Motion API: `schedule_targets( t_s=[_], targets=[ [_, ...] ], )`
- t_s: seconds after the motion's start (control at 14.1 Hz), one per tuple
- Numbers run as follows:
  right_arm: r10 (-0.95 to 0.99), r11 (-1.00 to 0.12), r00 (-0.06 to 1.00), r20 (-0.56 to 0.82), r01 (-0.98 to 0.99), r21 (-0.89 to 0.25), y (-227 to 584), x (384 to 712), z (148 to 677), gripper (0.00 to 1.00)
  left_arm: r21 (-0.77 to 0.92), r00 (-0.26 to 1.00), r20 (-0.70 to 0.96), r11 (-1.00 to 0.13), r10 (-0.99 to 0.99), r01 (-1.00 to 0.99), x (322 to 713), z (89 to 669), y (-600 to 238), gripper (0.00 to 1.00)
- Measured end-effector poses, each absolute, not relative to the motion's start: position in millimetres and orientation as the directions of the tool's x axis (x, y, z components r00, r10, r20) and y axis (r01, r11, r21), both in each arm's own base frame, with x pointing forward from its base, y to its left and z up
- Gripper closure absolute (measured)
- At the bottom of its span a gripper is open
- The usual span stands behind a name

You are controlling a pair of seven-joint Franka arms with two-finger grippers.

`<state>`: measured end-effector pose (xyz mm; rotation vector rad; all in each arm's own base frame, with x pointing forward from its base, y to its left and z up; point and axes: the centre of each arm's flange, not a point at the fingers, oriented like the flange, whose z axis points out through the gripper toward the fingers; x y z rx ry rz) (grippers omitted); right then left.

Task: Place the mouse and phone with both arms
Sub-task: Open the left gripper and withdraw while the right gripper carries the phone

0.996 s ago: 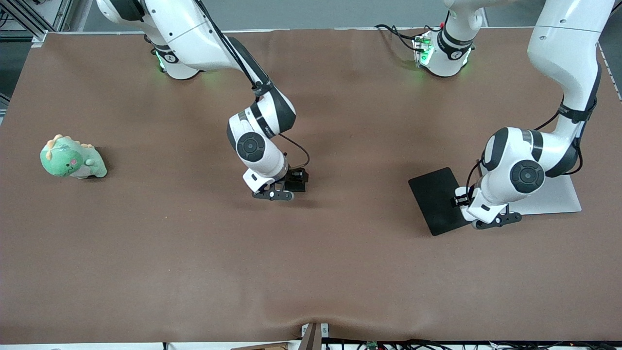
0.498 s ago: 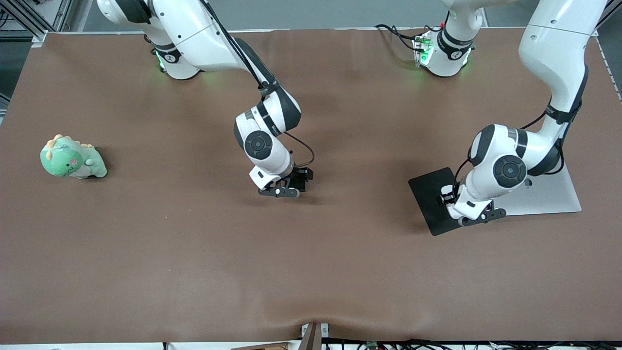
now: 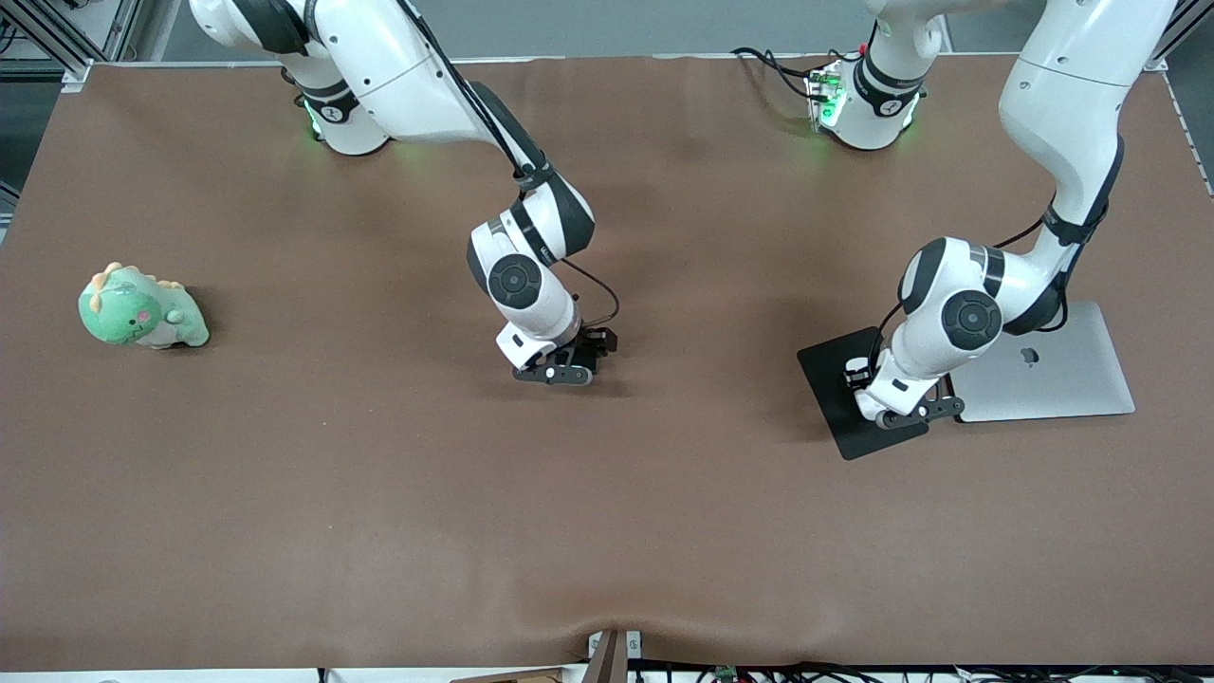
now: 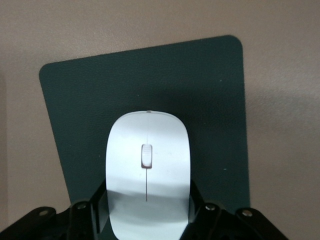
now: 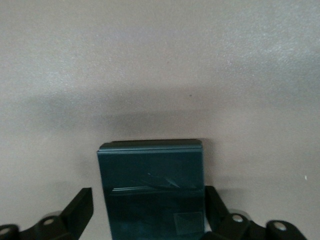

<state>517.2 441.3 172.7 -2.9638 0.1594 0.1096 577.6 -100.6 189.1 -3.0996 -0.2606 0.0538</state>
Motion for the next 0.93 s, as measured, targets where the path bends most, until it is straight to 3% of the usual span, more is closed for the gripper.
schedule_targets(
  t_s=[0.07,0.64,0.71,0.93],
  targets=[
    [-0.098,-0.980,0.992,-0.083,-0.110,-0.164,441,518,174,0.19,-0.035,0.986,-0.030,-0.986,0.162,0.161,577,187,-100,0.38],
    [-0.092,-0.986,0.987,-0.129,-0.109,-0.128,436,521,178,0.20,-0.021,0.988,-0.019,-0.988,0.156,0.156,577,177,-102,0.37],
    [-0.096,-0.986,0.986,-0.136,-0.113,-0.120,433,525,181,0.20,-0.020,0.988,-0.017,-0.988,0.155,0.155,577,177,-102,0.33],
    [-0.131,-0.984,0.980,-0.152,-0.147,-0.102,422,535,201,0.20,-0.009,0.987,0.020,-0.987,0.158,0.158,589,191,-102,0.05]
  ],
)
